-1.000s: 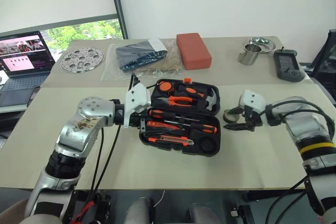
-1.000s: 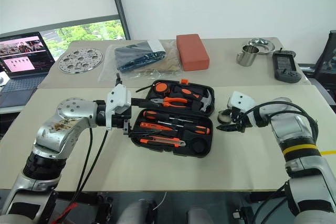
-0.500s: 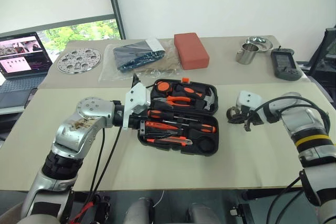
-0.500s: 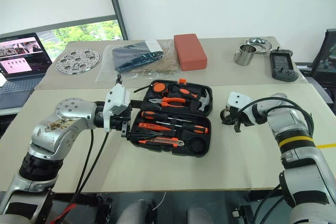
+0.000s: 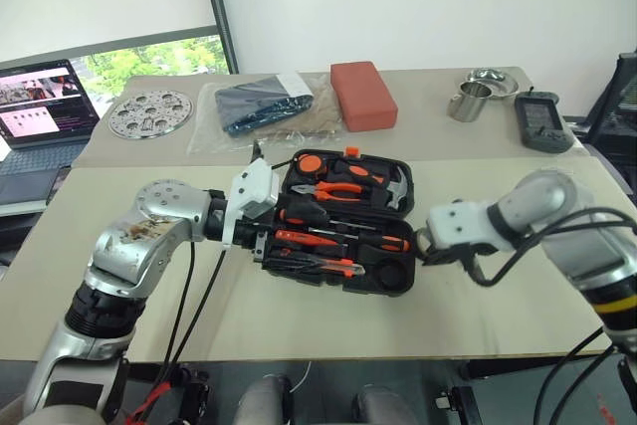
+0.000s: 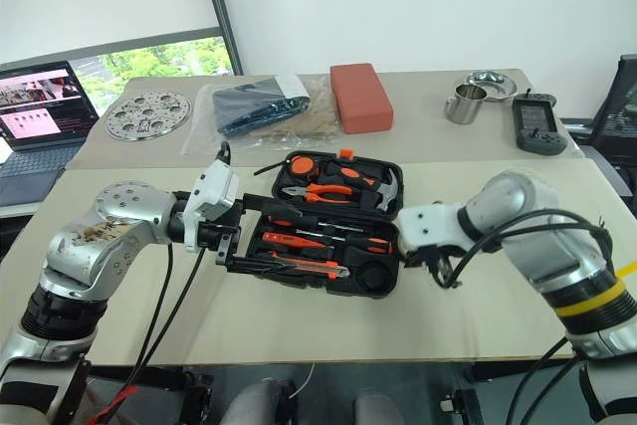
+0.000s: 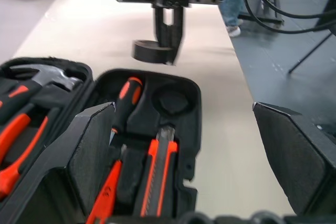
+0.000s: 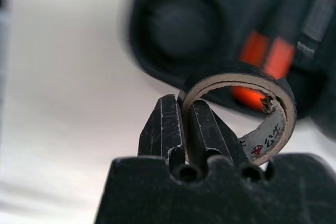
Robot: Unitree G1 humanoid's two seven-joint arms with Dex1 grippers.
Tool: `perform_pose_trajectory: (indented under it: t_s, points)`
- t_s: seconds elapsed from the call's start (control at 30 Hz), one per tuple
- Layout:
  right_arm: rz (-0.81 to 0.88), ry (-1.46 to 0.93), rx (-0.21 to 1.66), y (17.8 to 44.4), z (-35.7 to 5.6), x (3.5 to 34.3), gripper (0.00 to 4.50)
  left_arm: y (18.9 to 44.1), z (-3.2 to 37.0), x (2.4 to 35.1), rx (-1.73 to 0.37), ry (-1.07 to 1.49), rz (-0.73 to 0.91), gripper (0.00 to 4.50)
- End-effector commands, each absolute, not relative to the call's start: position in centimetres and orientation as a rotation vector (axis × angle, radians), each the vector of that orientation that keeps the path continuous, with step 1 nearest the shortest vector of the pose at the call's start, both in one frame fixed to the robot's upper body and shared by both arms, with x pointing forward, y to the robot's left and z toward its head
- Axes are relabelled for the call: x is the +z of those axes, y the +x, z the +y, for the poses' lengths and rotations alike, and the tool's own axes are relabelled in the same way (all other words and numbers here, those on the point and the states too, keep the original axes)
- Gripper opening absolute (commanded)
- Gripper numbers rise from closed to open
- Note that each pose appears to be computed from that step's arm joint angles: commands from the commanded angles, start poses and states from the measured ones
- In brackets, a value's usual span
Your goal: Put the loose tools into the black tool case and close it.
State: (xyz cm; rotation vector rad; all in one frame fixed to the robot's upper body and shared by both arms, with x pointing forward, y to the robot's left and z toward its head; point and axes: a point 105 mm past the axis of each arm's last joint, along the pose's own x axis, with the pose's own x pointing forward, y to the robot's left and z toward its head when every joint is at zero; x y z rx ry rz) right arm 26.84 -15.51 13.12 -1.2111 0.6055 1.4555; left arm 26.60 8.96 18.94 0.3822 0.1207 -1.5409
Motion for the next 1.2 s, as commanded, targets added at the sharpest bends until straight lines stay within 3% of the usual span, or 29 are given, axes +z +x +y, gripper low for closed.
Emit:
perform_pose_trajectory:
  t_s: [0.03,0.47,0.9,1.07,1.2]
  points:
    - [0.582,-1.291,1.470,26.2,-14.2,14.0,0.05,26.2,9.1,19.5,-1.570,0.424,0.098,4.50]
    - [0.562,-1.363,1.528,26.4,-12.0,13.9,0.05,26.4,9.5,19.0,-1.575,0.411,0.077,4.50]
    - [0.537,-1.342,1.518,26.2,-12.0,14.9,4.39,26.4,9.6,18.7,-1.569,0.419,0.071,4.50]
    - [0.454,-1.176,1.468,26.7,-11.6,16.8,4.39,27.6,9.7,19.0,-1.507,0.372,0.034,4.50]
    - [0.366,-0.965,1.283,29.3,-12.4,18.8,4.39,30.8,10.6,18.4,-1.319,0.288,-0.007,4.50]
